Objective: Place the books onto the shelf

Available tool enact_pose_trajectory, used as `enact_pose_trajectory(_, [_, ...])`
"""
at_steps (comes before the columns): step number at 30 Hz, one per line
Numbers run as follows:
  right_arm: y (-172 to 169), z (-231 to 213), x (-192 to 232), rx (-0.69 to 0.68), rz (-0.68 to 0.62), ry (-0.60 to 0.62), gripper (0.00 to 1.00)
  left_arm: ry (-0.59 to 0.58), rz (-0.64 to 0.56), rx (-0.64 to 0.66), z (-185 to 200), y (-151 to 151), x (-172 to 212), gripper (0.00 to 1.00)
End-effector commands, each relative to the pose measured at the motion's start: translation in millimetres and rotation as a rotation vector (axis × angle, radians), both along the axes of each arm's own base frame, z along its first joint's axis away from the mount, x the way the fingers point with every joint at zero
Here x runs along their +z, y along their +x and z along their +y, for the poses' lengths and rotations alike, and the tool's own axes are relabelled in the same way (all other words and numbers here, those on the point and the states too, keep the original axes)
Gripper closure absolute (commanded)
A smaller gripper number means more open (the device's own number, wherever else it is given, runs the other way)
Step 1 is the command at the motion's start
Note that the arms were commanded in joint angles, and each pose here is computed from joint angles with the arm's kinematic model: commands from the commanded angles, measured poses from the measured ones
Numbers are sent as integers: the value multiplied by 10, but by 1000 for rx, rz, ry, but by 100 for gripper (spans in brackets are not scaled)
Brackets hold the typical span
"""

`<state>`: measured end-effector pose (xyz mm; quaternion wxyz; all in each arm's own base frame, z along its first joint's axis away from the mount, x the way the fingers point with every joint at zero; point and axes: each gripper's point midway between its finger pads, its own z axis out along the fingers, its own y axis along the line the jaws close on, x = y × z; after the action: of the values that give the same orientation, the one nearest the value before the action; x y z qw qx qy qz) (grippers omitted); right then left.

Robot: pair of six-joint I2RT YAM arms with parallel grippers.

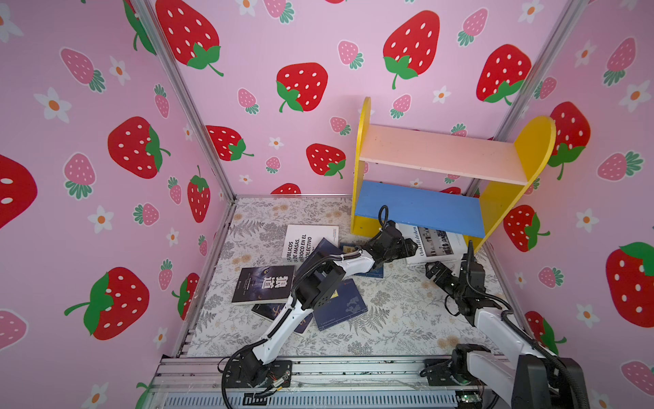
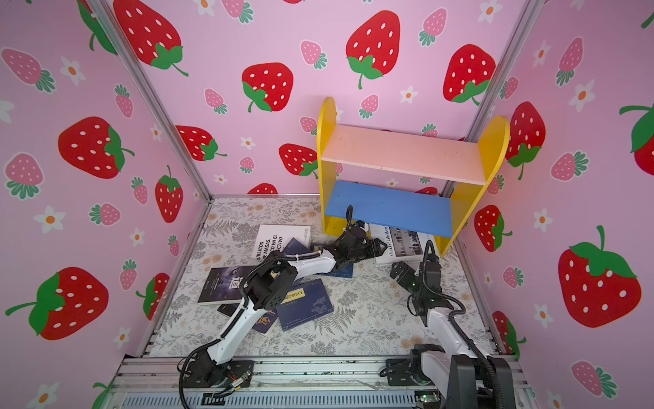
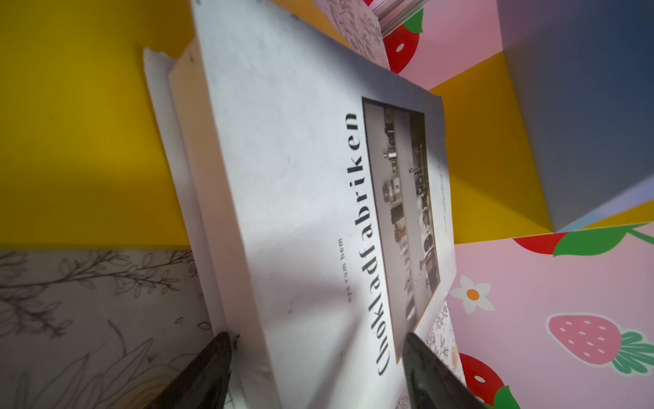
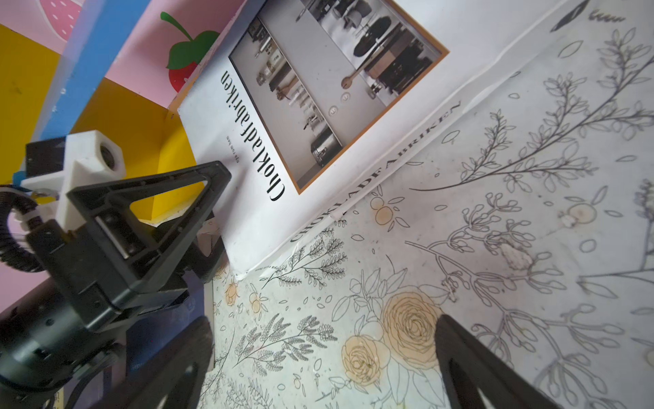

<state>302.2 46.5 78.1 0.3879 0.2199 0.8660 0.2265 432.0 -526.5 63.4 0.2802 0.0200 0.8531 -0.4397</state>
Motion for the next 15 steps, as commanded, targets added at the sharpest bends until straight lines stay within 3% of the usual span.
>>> enact_pose_trajectory(1, [145, 0, 121, -13, -36, 24, 0, -117, -144, 27, -16, 321, 588, 22])
enact_pose_trajectory(4, [166, 37, 117, 2, -44, 42, 0, -152, -144, 29, -13, 290, 704, 22])
enact_pose_trajectory(8, [188, 61, 122, 5, -64, 62, 1, -173, -152, 49, 45, 244, 837, 14])
enact_pose_trajectory(15, [215, 37, 63, -7, -72, 53, 2, -69, -114, 112, 345, 154, 773, 6])
